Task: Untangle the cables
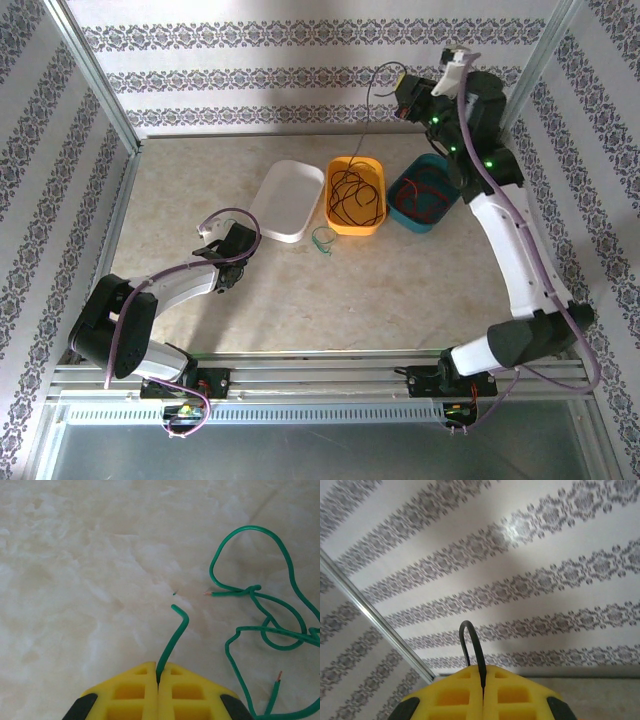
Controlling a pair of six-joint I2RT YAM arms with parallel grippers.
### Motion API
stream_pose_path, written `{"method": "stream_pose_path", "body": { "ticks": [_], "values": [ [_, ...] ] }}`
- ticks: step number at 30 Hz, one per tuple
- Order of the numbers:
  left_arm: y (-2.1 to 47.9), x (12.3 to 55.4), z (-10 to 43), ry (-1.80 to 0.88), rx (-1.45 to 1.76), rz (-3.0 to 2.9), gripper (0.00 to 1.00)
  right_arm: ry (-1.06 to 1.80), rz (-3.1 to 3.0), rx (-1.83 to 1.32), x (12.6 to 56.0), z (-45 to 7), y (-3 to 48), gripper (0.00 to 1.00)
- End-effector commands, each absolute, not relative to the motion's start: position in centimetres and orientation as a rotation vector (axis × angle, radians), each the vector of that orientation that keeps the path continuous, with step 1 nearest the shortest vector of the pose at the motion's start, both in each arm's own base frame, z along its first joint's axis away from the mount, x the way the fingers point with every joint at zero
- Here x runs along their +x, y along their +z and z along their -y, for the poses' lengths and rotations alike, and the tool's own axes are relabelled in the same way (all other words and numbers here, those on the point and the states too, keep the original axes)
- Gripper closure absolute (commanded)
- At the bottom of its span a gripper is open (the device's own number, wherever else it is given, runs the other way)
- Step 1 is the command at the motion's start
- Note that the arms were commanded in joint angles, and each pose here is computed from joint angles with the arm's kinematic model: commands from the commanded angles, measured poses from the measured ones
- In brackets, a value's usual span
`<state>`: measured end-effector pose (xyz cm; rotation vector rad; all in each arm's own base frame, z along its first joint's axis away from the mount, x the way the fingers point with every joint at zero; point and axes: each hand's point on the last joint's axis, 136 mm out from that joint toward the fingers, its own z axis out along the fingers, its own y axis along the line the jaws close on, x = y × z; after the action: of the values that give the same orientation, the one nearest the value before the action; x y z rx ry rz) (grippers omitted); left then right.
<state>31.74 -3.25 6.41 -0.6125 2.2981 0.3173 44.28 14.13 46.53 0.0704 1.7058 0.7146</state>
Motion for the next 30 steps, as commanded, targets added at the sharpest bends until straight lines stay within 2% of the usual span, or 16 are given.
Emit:
{"method": "stream_pose_path", "body": {
  "ticks": [1,9,12,21,30],
  "values": [
    [6.6,31.5,3.8,0.308,-0.603,-2.305,1.0,0.662,-1.801,0.104,45.8,-13.6,41.7,1.0],
    [6.5,32.0,4.3,0.292,-0.589,-2.317,1.0,0.597,-2.233,0.201,47.7,-14.2,23.7,1.0],
    [6.4,32.0,4.4,0.291,-0.587,-2.322,1.0,0.582,-2.35,0.202,47.9,-14.8,19.7,1.0],
    [6.3,31.7,4.6,0.293,-0.578,-2.33,1.0,0.481,-2.536,0.286,50.1,-14.7,12.7,1.0],
    [6.4,31.6,4.6,0.307,-0.565,-2.336,1.0,0.273,-2.584,0.41,51.3,-12.7,10.0,1.0]
  ]
}}
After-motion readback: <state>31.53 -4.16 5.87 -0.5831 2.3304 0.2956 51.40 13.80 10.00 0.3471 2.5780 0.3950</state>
